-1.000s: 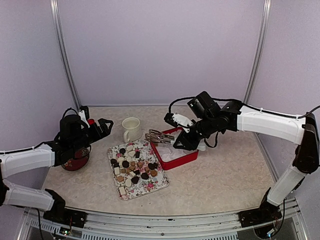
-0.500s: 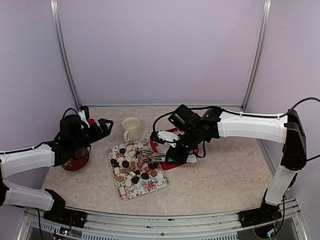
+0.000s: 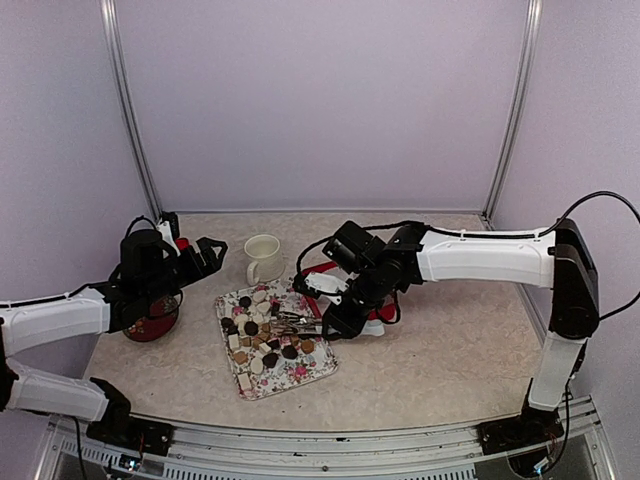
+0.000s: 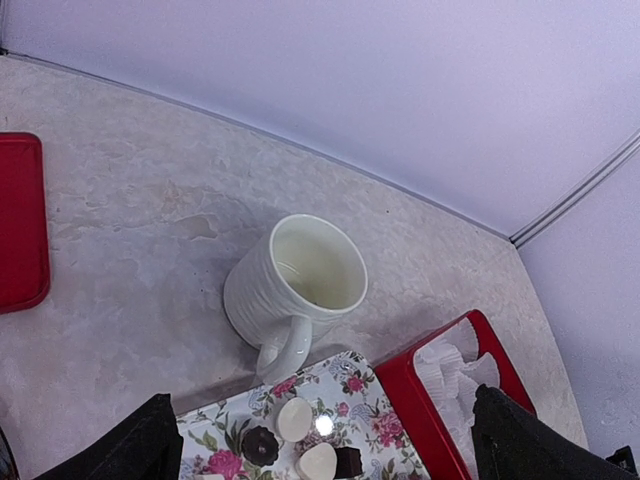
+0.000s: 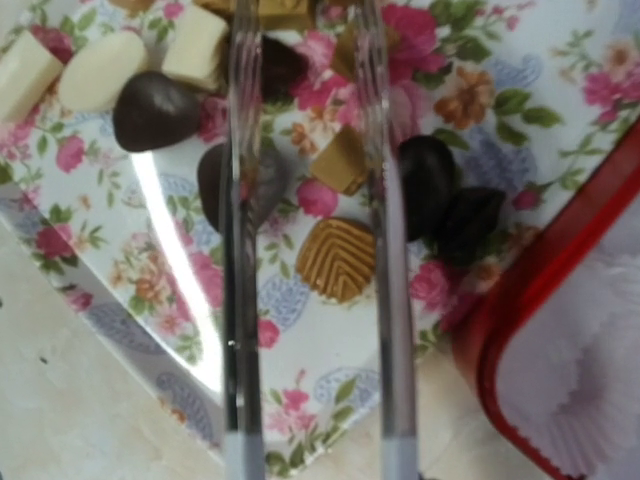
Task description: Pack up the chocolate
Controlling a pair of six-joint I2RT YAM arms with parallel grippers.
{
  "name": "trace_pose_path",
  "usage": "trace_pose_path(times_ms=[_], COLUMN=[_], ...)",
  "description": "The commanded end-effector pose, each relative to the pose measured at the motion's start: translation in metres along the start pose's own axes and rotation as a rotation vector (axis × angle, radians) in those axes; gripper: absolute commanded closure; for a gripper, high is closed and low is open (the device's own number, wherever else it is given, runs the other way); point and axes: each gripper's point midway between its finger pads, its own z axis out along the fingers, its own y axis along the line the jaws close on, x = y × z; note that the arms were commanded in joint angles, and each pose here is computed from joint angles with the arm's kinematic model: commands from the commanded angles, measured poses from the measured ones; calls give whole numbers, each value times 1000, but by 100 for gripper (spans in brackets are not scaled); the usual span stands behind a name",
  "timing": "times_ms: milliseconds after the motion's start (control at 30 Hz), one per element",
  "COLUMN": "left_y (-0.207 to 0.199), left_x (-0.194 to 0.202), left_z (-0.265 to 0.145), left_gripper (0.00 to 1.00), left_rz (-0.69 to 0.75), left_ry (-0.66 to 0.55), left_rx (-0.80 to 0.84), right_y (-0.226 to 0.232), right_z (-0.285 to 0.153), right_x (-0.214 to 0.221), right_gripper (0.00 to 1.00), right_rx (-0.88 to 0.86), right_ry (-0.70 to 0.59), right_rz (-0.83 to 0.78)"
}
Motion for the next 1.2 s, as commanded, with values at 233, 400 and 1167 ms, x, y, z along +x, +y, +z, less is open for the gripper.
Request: trace_pose_path(times_ms=[233,400,1167], left_y=[-7,-6,5], left_x=[-6,-6,-1], left_z=[1,2,1], left_gripper=[1,1,1], left_rz=[4,7,0], left_ry=[-20,-22,-20], left_rx=[20,16,1], right_y=[1,-2,-4], right_z=[11,13,34], right_x=[-13,-14,-16], right_gripper=[64,64,69], right_rx=[11,26,13], right_ry=[-7,7,51], right_rz=[7,11,8])
